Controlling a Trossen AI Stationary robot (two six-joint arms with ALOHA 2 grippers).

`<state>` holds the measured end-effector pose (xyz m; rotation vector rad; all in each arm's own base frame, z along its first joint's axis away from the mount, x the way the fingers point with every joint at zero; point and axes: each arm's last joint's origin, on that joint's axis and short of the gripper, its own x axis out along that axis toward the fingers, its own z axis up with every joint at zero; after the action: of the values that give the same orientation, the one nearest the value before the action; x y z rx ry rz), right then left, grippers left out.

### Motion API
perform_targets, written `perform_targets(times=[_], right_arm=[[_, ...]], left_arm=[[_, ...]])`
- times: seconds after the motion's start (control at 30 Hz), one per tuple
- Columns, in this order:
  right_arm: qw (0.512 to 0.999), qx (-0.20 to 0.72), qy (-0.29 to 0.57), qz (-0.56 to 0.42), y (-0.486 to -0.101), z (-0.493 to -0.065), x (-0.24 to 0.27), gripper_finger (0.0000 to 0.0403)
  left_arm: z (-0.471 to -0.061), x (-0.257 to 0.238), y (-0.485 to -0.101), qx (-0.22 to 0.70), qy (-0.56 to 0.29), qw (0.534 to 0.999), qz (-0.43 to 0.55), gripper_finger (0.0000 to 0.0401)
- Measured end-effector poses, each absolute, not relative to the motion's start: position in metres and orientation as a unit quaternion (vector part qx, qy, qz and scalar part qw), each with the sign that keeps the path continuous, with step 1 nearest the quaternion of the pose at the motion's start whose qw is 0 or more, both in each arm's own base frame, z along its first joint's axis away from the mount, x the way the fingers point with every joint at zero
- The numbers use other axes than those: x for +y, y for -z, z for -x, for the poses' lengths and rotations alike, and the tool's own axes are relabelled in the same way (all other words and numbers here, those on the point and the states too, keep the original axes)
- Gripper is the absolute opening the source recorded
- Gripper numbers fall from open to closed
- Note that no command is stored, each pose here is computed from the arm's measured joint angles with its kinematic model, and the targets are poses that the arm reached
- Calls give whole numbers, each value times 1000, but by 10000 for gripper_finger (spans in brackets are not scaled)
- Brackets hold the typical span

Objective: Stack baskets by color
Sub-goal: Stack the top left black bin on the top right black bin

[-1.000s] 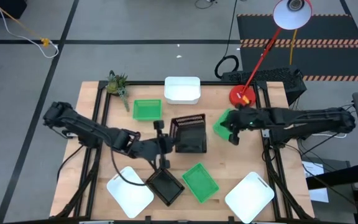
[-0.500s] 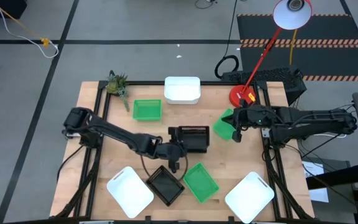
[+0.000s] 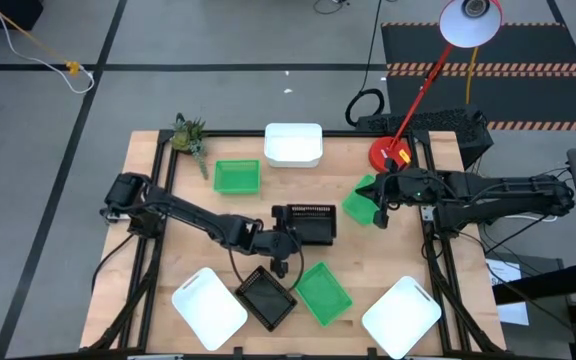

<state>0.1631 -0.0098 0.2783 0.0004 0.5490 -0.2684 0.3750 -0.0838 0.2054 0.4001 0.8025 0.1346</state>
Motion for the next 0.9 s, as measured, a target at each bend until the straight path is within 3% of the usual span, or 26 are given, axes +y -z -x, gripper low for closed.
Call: perform_targets(times=[0.13, 0.4, 0.9], right_arm=[[954, 270, 131, -3, -278, -163, -10, 0], [954, 270, 133, -10, -278, -163, -10, 0], [954, 270, 132, -10, -278, -163, -10, 0]], left_arm=[[-375, -79, -204, 395, -76, 898, -179, 22], [-374, -79, -203, 404, -68, 895, -175, 11], [-374, -71, -202, 413, -70, 897, -140, 46]])
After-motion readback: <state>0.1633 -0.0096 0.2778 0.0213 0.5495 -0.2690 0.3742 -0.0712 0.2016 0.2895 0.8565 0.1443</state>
